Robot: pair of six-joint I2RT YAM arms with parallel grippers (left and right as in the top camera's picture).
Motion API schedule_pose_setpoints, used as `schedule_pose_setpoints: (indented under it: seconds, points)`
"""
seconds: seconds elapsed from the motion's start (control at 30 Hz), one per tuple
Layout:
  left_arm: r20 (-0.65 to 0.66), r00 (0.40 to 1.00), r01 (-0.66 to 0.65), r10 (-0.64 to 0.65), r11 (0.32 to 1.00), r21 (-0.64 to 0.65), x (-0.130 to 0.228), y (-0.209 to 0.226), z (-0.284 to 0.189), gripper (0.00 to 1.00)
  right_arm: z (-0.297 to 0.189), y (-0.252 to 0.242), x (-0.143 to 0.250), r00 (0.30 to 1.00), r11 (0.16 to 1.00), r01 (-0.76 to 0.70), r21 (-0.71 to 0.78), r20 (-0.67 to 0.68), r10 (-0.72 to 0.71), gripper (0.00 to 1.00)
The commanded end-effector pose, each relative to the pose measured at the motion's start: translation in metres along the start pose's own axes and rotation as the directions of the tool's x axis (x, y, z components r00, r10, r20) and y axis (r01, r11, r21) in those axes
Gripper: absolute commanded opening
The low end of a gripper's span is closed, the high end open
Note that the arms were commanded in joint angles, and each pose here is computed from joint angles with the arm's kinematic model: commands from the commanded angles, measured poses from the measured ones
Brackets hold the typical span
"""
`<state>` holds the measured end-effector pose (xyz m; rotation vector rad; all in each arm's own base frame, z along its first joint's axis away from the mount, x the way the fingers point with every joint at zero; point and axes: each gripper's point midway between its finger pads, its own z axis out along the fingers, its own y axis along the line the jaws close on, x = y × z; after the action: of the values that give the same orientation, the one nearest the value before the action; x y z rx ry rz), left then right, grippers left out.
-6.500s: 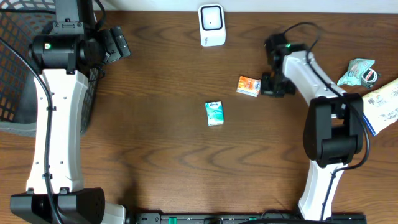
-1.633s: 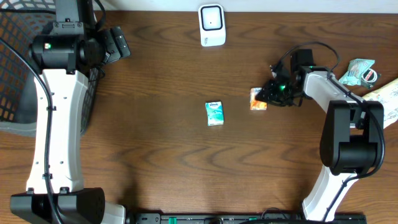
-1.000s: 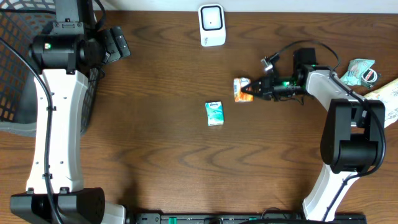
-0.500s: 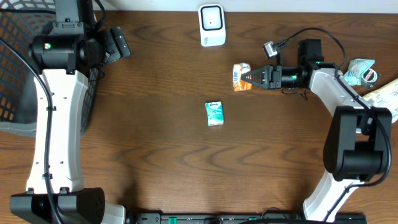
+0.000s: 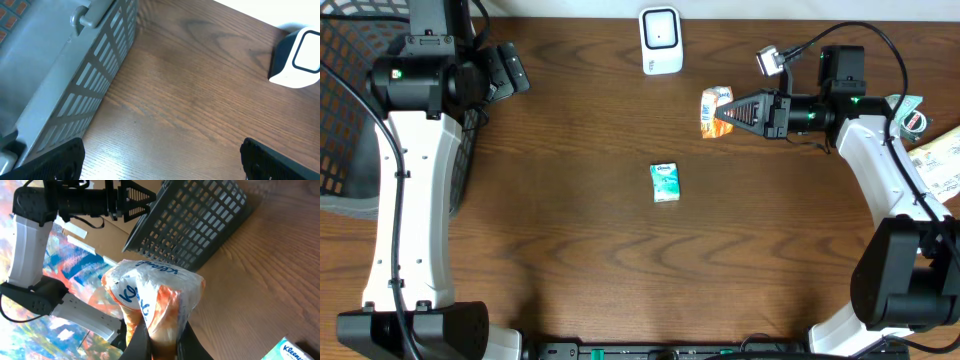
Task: Scan the item barcode
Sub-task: 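Lift the orange pack and swing it toward the scanner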
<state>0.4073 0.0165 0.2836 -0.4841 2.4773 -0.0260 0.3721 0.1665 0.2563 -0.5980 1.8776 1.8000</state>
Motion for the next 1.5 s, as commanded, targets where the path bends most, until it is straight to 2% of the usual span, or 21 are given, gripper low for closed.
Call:
schedule_pose_setpoints:
  seconds: [0.0, 1.03, 1.2, 1.37, 1.47]
  points:
    - [0.006, 1.0, 0.001, -0.001, 1.0, -0.015, -0.001, 0.002, -0.001, 0.98, -0.003, 0.014, -0.007, 0.998, 0.998, 0.054, -0.024, 0.008, -0.054, 0.01]
    - [0.006, 1.0, 0.001, -0.001, 1.0, -0.015, -0.001, 0.002, -0.001, 0.98, 0.002, 0.009, -0.005, 0.998, 0.998, 0.056, 0.003, -0.004, -0.056, 0.01]
    - [0.006, 1.0, 0.001, -0.001, 1.0, -0.015, -0.001, 0.002, -0.001, 0.98, 0.015, -0.006, 0.001, 0.999, 0.995, 0.038, 0.095, -0.041, -0.034, 0.01]
    - [0.006, 1.0, 0.001, -0.001, 1.0, -0.015, -0.001, 0.002, -0.001, 0.98, 0.023, -0.044, 0.008, 0.996, 0.944, -0.057, 0.325, -0.053, 0.078, 0.01]
    - [0.006, 1.0, 0.001, -0.001, 1.0, -0.015, -0.001, 0.002, -0.001, 0.98, 0.027, -0.053, 0.012, 0.994, 0.921, -0.055, 0.387, -0.063, 0.086, 0.01]
